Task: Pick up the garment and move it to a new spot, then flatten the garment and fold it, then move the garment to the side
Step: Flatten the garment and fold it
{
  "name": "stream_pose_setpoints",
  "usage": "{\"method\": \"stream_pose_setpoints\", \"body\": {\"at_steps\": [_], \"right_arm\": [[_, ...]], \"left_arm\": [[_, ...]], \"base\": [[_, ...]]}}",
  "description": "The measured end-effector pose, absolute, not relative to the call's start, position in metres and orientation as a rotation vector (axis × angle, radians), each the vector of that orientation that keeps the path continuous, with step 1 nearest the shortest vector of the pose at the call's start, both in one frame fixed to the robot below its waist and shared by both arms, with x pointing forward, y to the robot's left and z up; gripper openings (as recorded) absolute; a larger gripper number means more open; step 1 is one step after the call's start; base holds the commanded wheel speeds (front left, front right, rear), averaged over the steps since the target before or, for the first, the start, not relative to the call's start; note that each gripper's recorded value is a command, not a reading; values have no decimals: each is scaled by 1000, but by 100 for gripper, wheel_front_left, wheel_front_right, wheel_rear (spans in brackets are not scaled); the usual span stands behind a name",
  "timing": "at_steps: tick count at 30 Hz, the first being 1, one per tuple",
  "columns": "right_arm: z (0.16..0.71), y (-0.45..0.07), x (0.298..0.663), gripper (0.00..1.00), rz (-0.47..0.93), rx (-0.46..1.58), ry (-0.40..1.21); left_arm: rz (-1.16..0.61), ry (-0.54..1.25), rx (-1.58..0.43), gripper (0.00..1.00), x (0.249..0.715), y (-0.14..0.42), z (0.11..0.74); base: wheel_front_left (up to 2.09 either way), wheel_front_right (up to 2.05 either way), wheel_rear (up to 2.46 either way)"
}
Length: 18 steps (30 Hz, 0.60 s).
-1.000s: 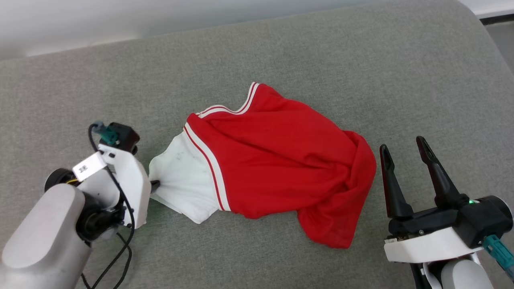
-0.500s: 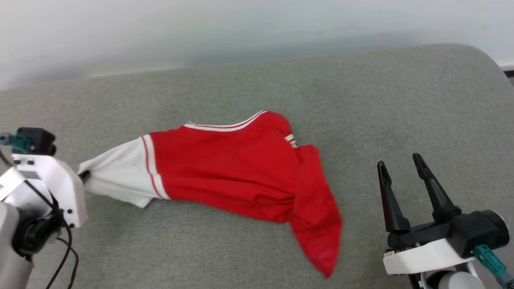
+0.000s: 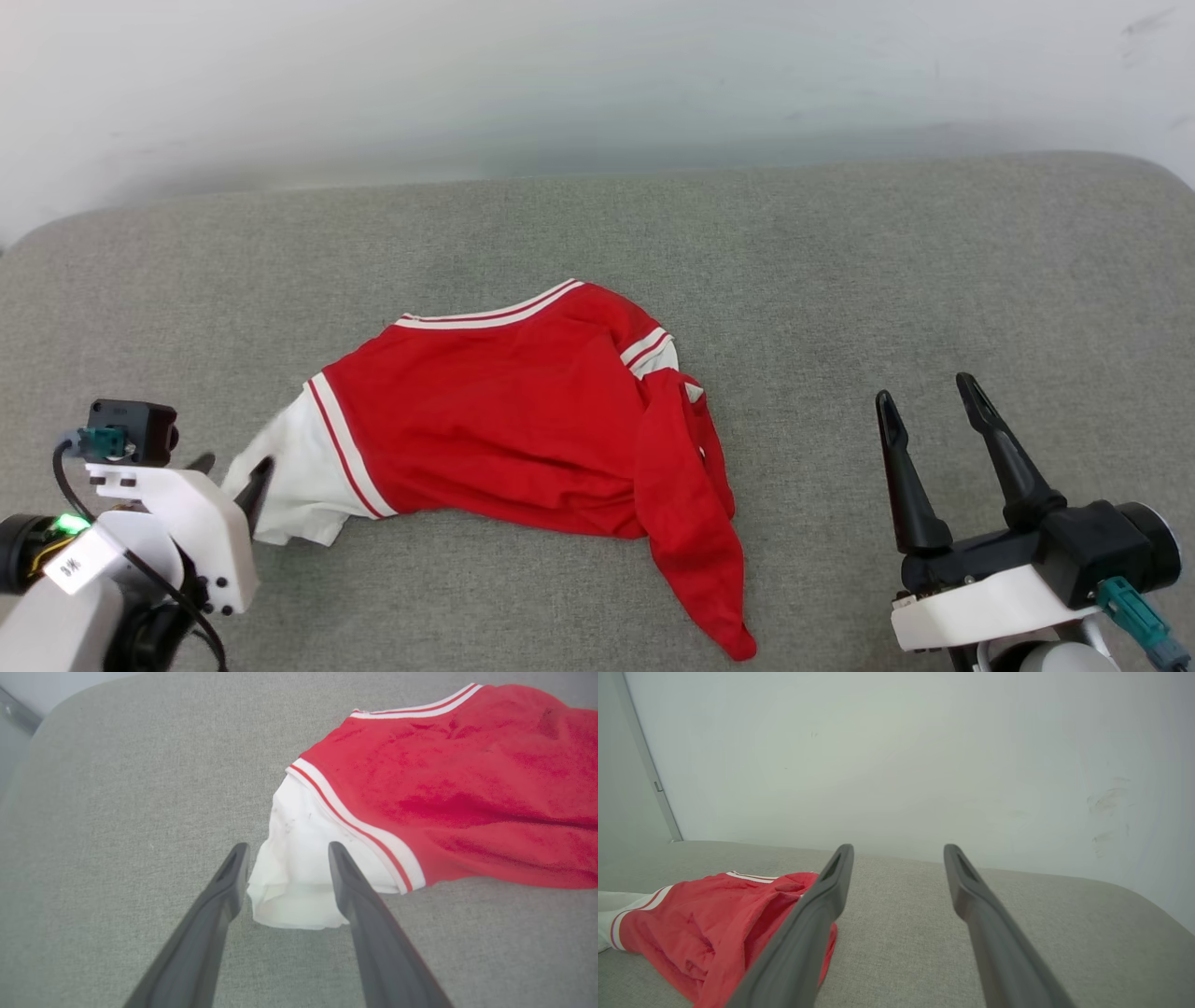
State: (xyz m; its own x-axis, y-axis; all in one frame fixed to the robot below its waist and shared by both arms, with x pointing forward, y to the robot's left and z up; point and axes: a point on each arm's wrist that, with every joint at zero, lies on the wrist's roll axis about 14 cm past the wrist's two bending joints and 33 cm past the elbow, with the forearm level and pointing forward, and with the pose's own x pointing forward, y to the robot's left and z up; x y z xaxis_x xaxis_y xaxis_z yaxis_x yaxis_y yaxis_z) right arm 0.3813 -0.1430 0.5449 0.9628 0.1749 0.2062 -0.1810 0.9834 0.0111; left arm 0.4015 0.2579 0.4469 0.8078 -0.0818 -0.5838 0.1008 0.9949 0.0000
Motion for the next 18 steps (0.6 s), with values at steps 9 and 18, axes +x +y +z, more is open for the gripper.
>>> {"method": "stream_pose_setpoints", "body": {"at_steps": [9, 18], "right_arm": [[552, -144, 380, 100, 180, 10, -226], [555, -139, 373, 100, 194, 2, -237]], "left_arm": [[-208, 62, 6, 100, 418, 210, 523], [-199, -207, -60, 100, 388, 178, 567]], "base": [[0, 0, 0], [0, 0, 0]]}}
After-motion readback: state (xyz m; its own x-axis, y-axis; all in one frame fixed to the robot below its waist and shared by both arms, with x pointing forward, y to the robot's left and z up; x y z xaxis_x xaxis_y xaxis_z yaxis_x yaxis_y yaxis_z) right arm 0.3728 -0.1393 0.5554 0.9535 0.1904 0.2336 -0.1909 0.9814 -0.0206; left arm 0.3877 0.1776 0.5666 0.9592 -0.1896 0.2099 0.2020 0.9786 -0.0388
